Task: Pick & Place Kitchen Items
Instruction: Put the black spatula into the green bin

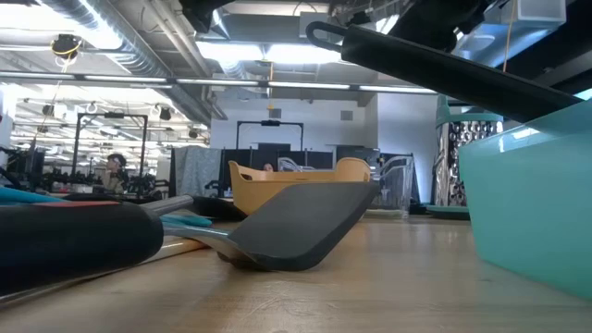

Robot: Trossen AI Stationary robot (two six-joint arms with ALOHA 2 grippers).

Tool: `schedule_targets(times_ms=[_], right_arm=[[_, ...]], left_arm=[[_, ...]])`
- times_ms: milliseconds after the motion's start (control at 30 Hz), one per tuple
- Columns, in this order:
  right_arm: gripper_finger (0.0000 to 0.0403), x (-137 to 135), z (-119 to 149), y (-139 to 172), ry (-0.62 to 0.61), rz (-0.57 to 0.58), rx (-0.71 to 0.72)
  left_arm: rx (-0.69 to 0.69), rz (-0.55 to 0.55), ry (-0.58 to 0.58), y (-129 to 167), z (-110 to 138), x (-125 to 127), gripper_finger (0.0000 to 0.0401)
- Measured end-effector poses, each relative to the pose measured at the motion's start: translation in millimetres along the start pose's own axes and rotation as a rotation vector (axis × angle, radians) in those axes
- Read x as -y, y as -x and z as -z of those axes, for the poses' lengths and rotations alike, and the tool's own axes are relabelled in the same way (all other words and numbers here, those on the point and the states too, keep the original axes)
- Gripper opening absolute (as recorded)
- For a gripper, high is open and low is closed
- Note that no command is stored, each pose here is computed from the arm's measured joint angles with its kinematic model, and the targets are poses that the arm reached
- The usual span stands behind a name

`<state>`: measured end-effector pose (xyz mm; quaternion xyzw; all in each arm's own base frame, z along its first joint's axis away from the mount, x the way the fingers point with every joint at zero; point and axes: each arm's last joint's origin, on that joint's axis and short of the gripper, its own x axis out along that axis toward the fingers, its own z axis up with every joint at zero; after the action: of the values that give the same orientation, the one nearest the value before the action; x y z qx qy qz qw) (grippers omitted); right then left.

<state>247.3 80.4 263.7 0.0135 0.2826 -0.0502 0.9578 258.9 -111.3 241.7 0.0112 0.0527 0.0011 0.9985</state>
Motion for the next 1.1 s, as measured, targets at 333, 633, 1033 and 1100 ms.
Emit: schedule_targets(times_ms=[333,633,1033,1100], right_arm=[[0.0227,-0.1,0.0,0.0,0.015,-0.003,0.0],[0.0226,-0.4,-1.1,0.0,0.031,-0.006,0.011],[0.0226,13.3,-11.5,-4.8,0.087,0.039,0.075],[0.0226,14.2,-6.0,-5.9,0.088,0.045,0.039]], left_arm=[[-0.014,0.002,-0.006,0.0,1.5,0.0,0.0143],[-0.034,0.016,0.001,0.1,3.5,0.4,0.0143],[0.186,-0.181,-0.136,-7.9,-38.4,-20.0,0.0143],[0.162,-0.175,-0.152,-10.8,-36.0,-25.4,0.0143]])
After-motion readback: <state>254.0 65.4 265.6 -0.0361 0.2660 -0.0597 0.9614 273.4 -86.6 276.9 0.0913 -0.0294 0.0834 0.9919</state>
